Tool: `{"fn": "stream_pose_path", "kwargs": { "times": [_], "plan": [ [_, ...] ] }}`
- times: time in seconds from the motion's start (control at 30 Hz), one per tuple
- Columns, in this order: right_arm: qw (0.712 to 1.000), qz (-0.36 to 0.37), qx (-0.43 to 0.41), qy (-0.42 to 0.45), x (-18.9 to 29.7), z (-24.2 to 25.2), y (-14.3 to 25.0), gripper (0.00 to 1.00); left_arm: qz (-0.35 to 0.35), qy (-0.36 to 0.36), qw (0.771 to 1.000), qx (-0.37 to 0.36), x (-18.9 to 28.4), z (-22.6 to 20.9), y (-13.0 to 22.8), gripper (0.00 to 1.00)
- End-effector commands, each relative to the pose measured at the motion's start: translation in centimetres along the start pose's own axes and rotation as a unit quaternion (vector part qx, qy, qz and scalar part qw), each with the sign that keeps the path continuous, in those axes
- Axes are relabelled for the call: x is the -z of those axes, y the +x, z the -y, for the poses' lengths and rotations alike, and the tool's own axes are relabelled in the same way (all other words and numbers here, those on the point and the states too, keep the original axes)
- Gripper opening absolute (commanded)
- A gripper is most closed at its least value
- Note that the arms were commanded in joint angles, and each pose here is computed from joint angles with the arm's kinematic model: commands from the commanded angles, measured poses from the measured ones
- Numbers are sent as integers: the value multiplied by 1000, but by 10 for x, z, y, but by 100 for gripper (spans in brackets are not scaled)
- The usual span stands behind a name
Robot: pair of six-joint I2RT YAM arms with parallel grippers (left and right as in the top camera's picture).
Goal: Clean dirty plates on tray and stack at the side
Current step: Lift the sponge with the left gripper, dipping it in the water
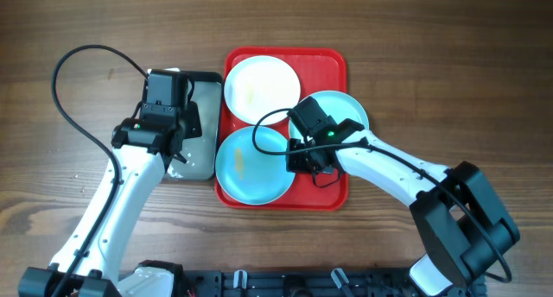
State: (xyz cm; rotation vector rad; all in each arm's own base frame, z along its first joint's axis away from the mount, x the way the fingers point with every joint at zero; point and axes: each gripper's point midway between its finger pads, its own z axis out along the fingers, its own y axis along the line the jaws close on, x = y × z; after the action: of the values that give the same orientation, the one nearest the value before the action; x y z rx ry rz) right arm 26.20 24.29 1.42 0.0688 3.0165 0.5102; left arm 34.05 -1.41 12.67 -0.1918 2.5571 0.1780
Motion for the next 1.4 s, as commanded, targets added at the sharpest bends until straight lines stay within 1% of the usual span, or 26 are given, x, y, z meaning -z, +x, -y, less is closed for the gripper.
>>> {"fn": "stream_pose_path", "kwargs": {
  "times": [0.0,0.23,0.33,0.4,0.43,0.47,0.5,0.57,0.7,0.77,0.9,0.97,1.07,1.17,1.3,1.37],
  "plan": [
    [1000,-13,-1,-5,-6,-3,6,4,3,-13,1000,5,-4,-5,-1,4],
    [1000,-13,-1,-5,-6,-3,6,4,-7,-7,1000,5,-4,-3,4,4],
    [1000,-13,-1,-5,-6,-3,6,7,-28,39,999,3,-4,13,12,4],
    [1000,-13,-2,-4,-6,-2,7,12,-32,48,998,3,-3,16,14,4],
    [1000,-14,-2,-3,-6,-2,7,12,-32,48,998,3,-3,16,14,4],
    [1000,-14,-2,-3,-6,-2,7,12,-32,48,998,3,-3,16,14,4],
    [1000,-14,-2,-3,-6,-2,7,4,-32,48,998,3,-3,16,14,4],
    [1000,-15,-3,0,-7,0,8,4,-35,48,998,3,-3,16,15,4],
    [1000,-15,-4,3,-6,2,8,4,-47,77,996,2,-1,26,20,4],
    [1000,-12,-6,2,1,2,7,4,-47,79,996,2,-1,26,20,4],
    [999,32,-4,34,22,12,-3,4,-44,84,995,1,-1,28,18,4],
    [998,45,-2,37,28,12,-6,4,-46,103,994,2,0,34,18,4],
    [998,42,-3,40,28,14,-5,4,-53,141,989,-10,3,47,21,4],
    [998,39,-3,42,28,15,-3,4,-51,135,990,-10,3,45,21,4],
    [998,38,-5,43,27,16,-2,4,-38,91,995,-10,-1,30,16,4],
    [998,37,-6,44,26,17,-1,4,-40,104,994,-10,0,35,16,4]
  ]
}}
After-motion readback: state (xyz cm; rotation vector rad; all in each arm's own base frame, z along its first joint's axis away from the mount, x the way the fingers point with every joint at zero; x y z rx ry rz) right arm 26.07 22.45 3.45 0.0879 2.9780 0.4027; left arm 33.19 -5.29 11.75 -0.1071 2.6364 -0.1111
